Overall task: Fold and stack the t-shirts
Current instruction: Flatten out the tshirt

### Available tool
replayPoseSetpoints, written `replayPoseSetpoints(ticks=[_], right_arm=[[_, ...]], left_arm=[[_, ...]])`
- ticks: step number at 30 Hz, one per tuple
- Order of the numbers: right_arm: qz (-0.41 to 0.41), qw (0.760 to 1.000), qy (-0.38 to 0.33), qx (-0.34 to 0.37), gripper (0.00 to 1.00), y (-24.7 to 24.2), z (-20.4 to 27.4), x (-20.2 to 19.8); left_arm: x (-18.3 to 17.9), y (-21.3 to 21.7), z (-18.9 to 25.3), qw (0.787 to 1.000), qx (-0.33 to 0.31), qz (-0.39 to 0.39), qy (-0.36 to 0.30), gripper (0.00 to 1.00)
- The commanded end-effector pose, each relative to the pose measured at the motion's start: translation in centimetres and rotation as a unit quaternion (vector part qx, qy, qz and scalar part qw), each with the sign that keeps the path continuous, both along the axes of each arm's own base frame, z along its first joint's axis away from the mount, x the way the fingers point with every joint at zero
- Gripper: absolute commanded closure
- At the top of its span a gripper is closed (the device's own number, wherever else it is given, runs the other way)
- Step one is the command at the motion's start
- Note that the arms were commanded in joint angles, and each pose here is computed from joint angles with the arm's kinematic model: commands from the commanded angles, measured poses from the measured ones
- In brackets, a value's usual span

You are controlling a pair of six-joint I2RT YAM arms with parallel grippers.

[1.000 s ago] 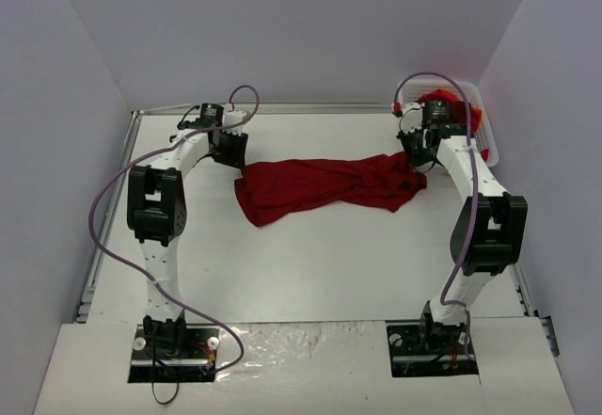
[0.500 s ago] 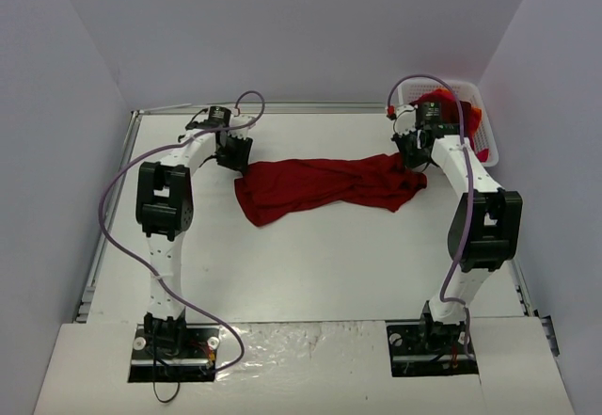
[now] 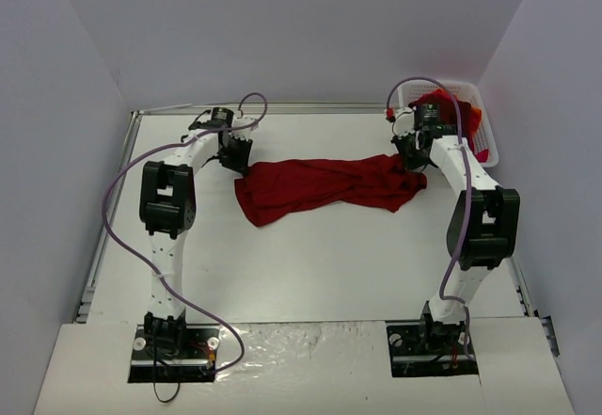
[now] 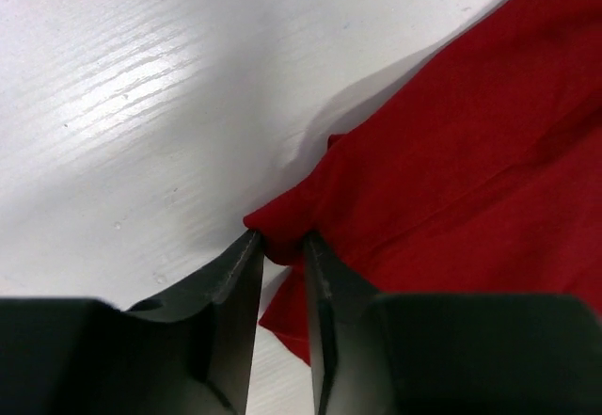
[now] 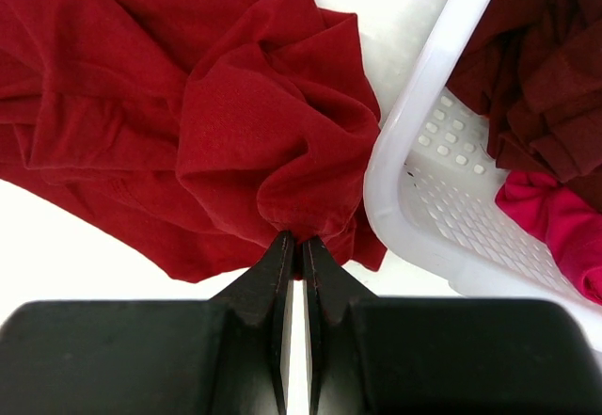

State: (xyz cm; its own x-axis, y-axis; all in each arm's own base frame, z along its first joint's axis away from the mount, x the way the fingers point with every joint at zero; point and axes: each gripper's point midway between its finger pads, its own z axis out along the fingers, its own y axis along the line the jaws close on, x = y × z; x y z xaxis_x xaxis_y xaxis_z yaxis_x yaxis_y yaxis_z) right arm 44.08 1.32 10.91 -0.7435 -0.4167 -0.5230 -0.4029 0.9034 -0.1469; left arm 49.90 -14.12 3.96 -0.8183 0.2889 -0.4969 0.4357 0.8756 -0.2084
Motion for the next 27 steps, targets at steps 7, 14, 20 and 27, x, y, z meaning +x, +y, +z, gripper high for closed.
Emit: replayPoseSetpoints(ticks=[7,14,20,27], right_arm=[[0.006,1.000,0.016,-0.017,1.00,-0.2,-1.1,-0.5],[0.006,1.000,0.011,-0.018,1.00,0.0,-0.6,-0.5],[0.005,0.999,-0.048,-0.011,1.00,0.5,4.4,1.2],[-0.007,0.990,-0.139,-0.007,1.00,0.3,12.1,2.6]], left_arm=[[-0.2,-1.6,0.9,1.000,-0.006,-0.025,0.001,0.94],[0.1,-0.6,3.6,0.999,0.021,-0.014,-0.037,0.98],[1.1,4.1,11.0,0.987,0.112,0.034,-0.112,0.98],[-0.5,8.5,21.4,0.969,0.127,0.086,-0.196,0.98]])
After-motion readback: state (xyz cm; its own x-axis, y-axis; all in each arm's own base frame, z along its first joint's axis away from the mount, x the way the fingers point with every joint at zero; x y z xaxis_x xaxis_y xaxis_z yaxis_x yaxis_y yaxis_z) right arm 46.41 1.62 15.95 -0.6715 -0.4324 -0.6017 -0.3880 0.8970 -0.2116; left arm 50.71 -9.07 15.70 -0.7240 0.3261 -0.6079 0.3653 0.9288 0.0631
